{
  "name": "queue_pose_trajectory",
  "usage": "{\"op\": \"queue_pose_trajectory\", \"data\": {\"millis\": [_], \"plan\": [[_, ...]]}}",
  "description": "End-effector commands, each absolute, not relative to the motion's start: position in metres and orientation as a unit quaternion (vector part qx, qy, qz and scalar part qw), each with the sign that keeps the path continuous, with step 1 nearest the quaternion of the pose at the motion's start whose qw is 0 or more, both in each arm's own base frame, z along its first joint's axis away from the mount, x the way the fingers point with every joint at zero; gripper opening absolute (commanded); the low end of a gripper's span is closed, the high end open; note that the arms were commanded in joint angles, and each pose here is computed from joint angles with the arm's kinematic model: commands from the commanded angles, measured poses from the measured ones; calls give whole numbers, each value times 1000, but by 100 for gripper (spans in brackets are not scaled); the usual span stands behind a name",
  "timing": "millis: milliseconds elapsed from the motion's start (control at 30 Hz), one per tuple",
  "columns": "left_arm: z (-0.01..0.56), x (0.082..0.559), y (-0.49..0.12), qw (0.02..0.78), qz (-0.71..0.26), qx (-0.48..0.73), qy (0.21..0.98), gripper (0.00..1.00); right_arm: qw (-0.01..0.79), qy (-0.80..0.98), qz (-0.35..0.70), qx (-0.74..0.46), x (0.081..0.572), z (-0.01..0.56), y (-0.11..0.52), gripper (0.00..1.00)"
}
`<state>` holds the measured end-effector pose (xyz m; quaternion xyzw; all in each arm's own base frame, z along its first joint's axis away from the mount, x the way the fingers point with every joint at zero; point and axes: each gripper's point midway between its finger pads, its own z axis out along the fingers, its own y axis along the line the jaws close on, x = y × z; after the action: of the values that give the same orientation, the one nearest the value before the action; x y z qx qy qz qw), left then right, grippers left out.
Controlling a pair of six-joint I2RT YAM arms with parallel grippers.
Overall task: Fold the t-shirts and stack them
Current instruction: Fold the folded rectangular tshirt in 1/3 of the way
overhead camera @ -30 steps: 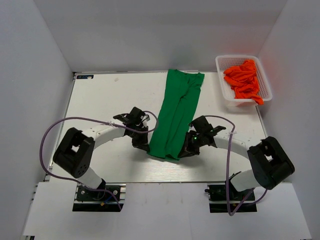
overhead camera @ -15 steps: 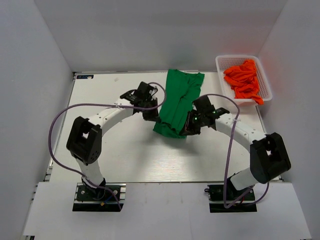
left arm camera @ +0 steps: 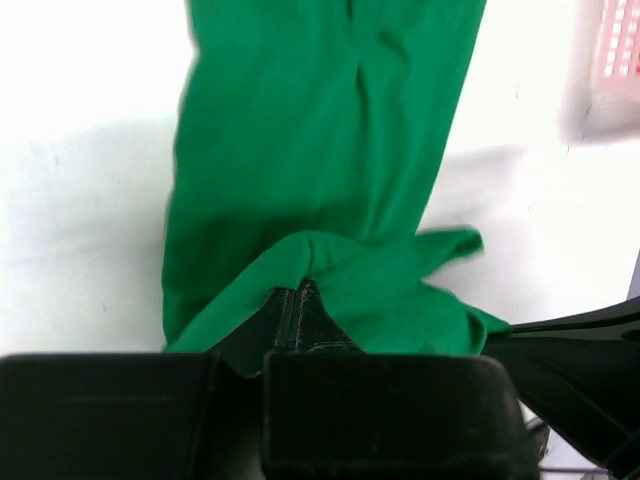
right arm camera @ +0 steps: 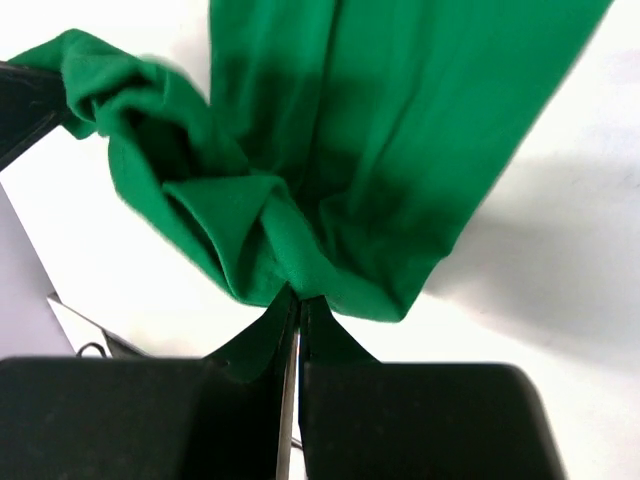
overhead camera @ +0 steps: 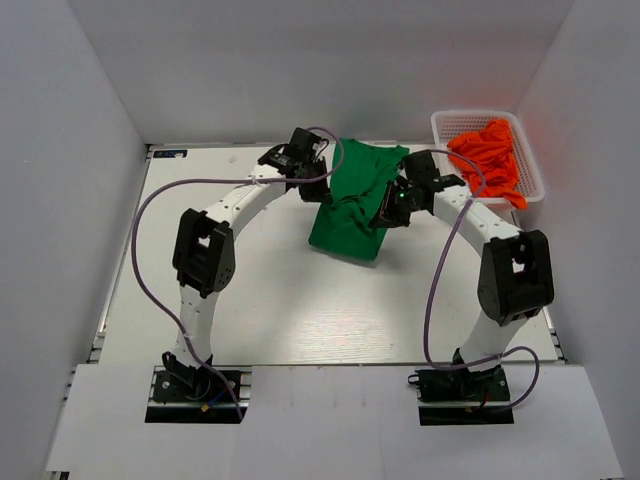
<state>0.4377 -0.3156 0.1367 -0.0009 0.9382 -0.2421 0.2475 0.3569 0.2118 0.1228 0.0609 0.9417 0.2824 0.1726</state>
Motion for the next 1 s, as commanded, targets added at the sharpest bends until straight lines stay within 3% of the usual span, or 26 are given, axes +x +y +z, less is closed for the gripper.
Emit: {"op": "queue_pose_trajectory", "data": {"millis": [0,467,900,933,967], "plan": [[167,460,-324,284,-264,4,922,0,177,938,294,46,373,135,208,0],[153,518,-343,317,-303,5,899,0,178,930,316,62,429,118,188,0],[125,532,-351,314,-306,-4,899,0,182,922,336,68,465,98,184,0],[126,537,-349,325,-299,-8,897,5,186,921,337,68,468,98,183,1],[120,541,-343,325,-292,-15,899,24,194,919,338,66,474,100,183,21]]}}
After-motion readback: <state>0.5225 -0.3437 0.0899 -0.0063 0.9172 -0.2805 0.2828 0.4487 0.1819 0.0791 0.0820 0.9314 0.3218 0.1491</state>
